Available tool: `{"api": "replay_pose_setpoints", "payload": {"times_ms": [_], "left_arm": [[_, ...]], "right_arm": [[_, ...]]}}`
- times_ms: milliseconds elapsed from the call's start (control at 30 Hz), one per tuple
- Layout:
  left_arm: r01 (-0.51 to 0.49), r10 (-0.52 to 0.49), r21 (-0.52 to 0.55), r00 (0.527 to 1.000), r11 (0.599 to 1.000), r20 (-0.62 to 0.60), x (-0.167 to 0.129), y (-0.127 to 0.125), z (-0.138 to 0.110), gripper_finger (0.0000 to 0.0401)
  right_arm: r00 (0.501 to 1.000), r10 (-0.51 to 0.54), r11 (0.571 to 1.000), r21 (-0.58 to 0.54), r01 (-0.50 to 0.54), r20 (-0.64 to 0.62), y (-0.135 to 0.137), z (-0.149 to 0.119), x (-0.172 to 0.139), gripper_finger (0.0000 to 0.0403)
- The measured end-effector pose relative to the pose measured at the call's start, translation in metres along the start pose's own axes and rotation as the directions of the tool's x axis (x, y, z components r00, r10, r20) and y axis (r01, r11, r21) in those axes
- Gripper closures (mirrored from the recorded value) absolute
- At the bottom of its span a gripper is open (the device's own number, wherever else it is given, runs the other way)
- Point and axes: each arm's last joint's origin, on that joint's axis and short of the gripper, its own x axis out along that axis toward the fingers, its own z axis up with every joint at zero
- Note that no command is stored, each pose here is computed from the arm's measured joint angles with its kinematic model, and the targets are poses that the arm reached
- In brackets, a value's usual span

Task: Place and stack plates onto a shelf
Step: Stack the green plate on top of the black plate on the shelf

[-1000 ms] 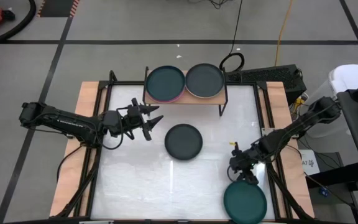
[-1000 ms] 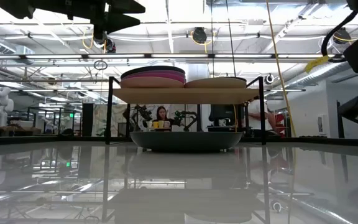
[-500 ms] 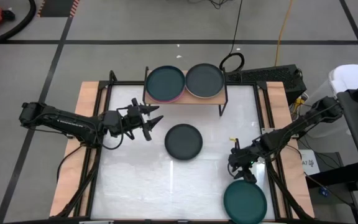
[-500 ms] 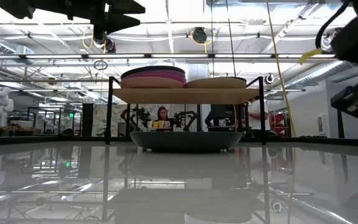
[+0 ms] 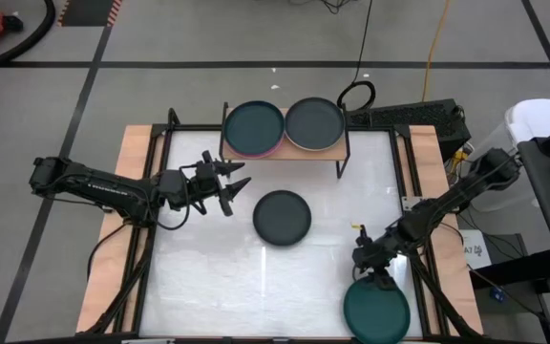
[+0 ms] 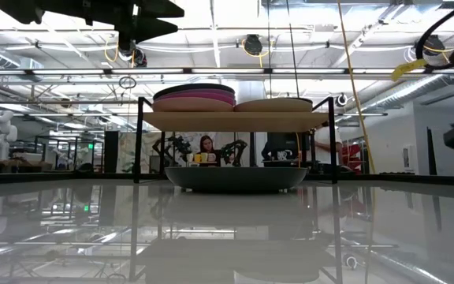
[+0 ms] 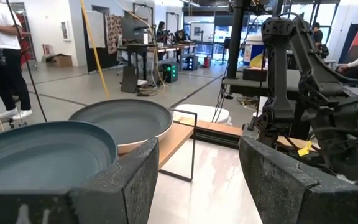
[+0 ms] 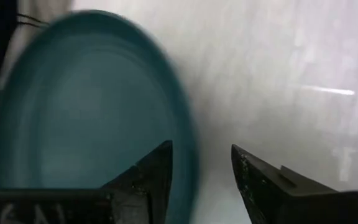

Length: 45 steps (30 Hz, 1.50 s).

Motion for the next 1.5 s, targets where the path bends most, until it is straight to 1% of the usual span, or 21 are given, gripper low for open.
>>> {"api": "replay_pose_setpoints", "payload": {"times_ms": [100,167,300,367,467,567,667,733,800,867,933,967,1033,1100,1167,1200,1233,1300,1333,1400,1500], "left_arm": [[0.000,0.000,0.002,1.000,1.000,0.000,0.000,0.000,0.000,0.0174],[0.000,0.000,0.002,1.000,1.000,0.000,0.000,0.000,0.000,0.0174],[0.000,0.000,0.002,1.000,1.000,-0.001,0.000,0.000,0.000,0.0174],[0.000,0.000,0.002,1.000,1.000,-0.001,0.000,0.000,0.000,0.0174],[0.000,0.000,0.002,1.000,1.000,-0.001,0.000,0.000,0.000,0.0174],[-0.001,0.001,0.002,1.000,1.000,-0.002,0.000,0.000,0.000,0.0174],[-0.011,0.011,0.000,1.000,1.000,-0.004,0.001,0.002,0.000,0.0174],[-0.020,0.020,-0.003,1.000,1.000,-0.008,0.002,0.004,-0.001,0.0174],[-0.027,0.027,-0.008,1.000,1.000,-0.016,0.002,0.006,-0.002,0.0174],[-0.034,0.034,-0.013,0.999,0.999,-0.025,0.003,0.007,-0.003,0.0174],[-0.040,0.039,-0.015,0.999,0.999,-0.033,0.003,0.008,-0.003,0.0174],[-0.041,0.040,-0.015,0.999,0.999,-0.034,0.003,0.008,-0.003,0.0174],[-0.042,0.041,-0.014,0.998,0.999,-0.037,0.003,0.008,-0.004,0.0174],[-0.042,0.042,-0.011,0.998,0.999,-0.043,0.003,0.008,-0.004,0.0174],[-0.042,0.041,-0.009,0.998,0.999,-0.045,0.003,0.008,-0.005,0.0174],[-0.041,0.041,-0.006,0.998,0.999,-0.045,0.003,0.008,-0.005,0.0174],[-0.041,0.041,-0.004,0.998,0.999,-0.045,0.003,0.008,-0.005,0.0174],[-0.042,0.042,-0.002,0.998,0.999,-0.046,0.003,0.008,-0.005,0.0174],[-0.043,0.043,-0.002,0.998,0.999,-0.045,0.003,0.009,-0.005,0.0174],[-0.050,0.050,0.001,0.998,0.999,-0.045,0.004,0.010,-0.005,0.0174],[-0.062,0.062,0.002,0.997,0.998,-0.045,0.005,0.013,-0.005,0.0174]], "right_arm": [[0.998,-0.053,0.998,0.012,0.054,-0.024,-0.004,-0.003,0.003,0.0269],[0.997,-0.068,0.998,0.014,0.068,-0.040,-0.005,-0.004,0.004,0.0289],[0.996,-0.081,0.997,0.007,0.081,-0.044,-0.008,-0.005,-0.001,0.0367],[0.997,-0.072,0.997,0.003,0.072,-0.022,-0.008,-0.003,-0.007,0.0392],[0.996,-0.076,0.997,0.007,0.076,0.042,-0.010,0.000,-0.019,0.0393],[0.980,-0.111,0.993,-0.008,0.114,0.168,-0.013,0.007,-0.035,0.0400],[0.923,-0.215,0.970,-0.037,0.239,0.320,-0.020,0.014,-0.053,0.0400],[0.834,-0.336,0.922,-0.030,0.387,0.437,-0.026,0.019,-0.066,0.0401],[0.682,-0.481,0.827,0.028,0.561,0.551,-0.033,0.024,-0.081,0.0401],[0.469,-0.601,0.694,0.131,0.708,0.647,-0.038,0.033,-0.097,0.0401],[0.212,-0.671,0.550,0.286,0.784,0.711,-0.039,0.043,-0.118,0.0401],[0.082,-0.684,0.489,0.373,0.789,0.725,-0.039,0.049,-0.129,0.0402],[-0.140,-0.664,0.409,0.513,0.755,0.735,-0.037,0.057,-0.153,0.0402],[-0.321,-0.596,0.380,0.611,0.694,0.736,-0.034,0.061,-0.177,0.0402],[-0.466,-0.515,0.374,0.678,0.633,0.719,-0.032,0.061,-0.197,0.0402],[-0.520,-0.484,0.366,0.703,0.610,0.704,-0.032,0.061,-0.206,0.0402],[-0.557,-0.472,0.346,0.724,0.596,0.684,-0.032,0.061,-0.214,0.0402],[-0.597,-0.480,0.293,0.759,0.581,0.643,-0.033,0.066,-0.231,0.0402],[-0.599,-0.496,0.261,0.766,0.588,0.629,-0.035,0.071,-0.238,0.0402],[-0.567,-0.533,0.213,0.748,0.628,0.628,-0.040,0.082,-0.252,0.0402],[-0.483,-0.620,0.140,0.693,0.707,0.618,-0.051,0.105,-0.273,0.0402]]}}
